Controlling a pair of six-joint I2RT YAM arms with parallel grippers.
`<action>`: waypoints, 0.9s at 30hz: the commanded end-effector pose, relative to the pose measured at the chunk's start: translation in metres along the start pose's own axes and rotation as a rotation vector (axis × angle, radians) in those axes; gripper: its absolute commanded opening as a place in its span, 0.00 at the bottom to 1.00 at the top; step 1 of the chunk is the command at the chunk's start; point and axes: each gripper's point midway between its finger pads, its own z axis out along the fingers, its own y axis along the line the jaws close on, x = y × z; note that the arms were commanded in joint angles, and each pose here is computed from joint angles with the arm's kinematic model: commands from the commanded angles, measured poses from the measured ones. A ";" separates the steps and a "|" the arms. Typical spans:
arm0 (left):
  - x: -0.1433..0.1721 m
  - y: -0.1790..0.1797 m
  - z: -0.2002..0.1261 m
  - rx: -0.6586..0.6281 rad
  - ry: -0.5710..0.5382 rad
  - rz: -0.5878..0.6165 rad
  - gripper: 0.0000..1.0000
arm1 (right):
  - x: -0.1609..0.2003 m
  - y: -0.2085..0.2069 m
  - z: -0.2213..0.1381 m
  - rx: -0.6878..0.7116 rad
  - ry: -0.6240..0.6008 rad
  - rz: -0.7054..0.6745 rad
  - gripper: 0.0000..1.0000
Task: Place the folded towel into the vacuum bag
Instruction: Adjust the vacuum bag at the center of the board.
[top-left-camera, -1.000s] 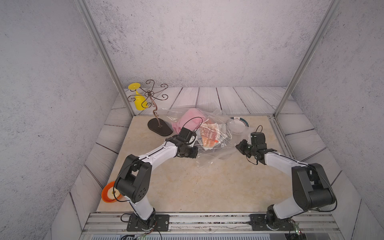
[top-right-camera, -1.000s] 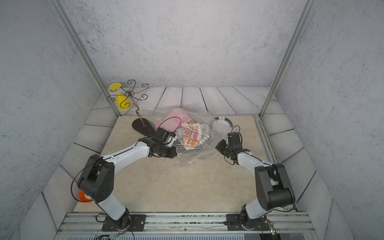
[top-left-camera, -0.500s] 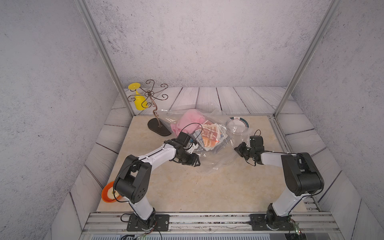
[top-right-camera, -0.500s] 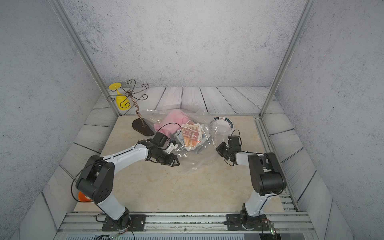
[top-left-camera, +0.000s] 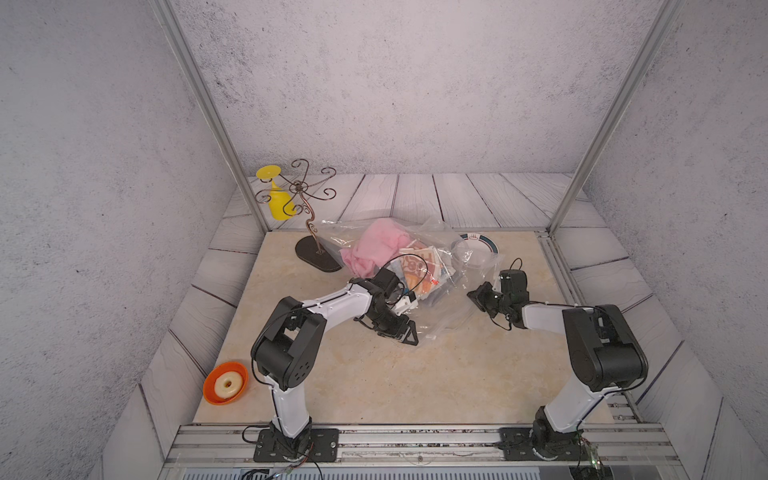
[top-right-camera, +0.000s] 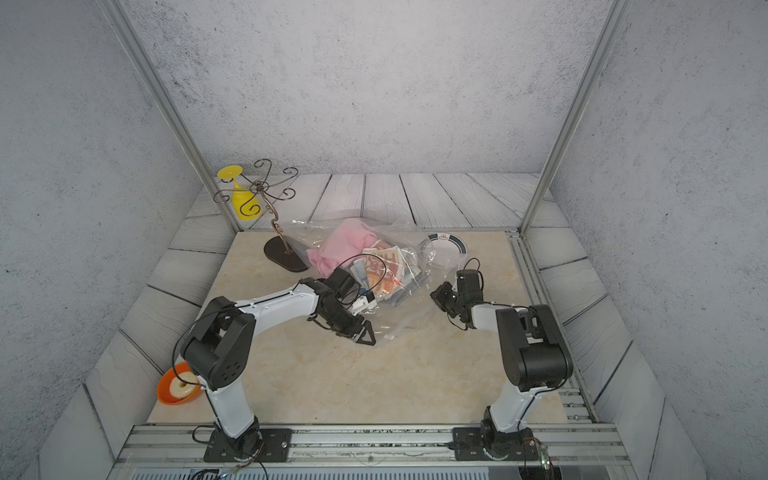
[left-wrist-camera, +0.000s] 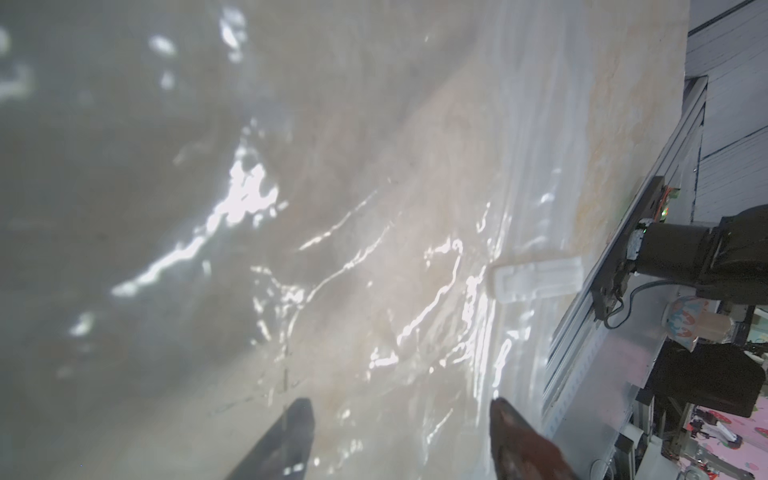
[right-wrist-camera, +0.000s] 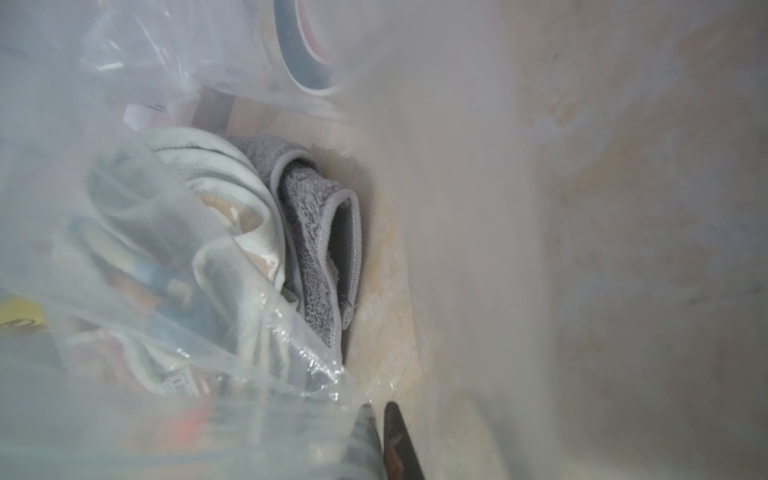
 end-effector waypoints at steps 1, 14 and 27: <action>-0.010 -0.003 0.008 0.022 0.012 0.010 0.53 | -0.005 0.016 -0.005 -0.059 -0.013 -0.002 0.10; -0.037 0.010 0.005 -0.081 -0.077 0.020 0.00 | -0.018 0.010 -0.024 0.042 -0.064 -0.042 0.31; -0.105 0.000 -0.004 -0.054 -0.275 -0.031 0.00 | 0.071 0.054 -0.082 -0.025 0.189 -0.418 0.57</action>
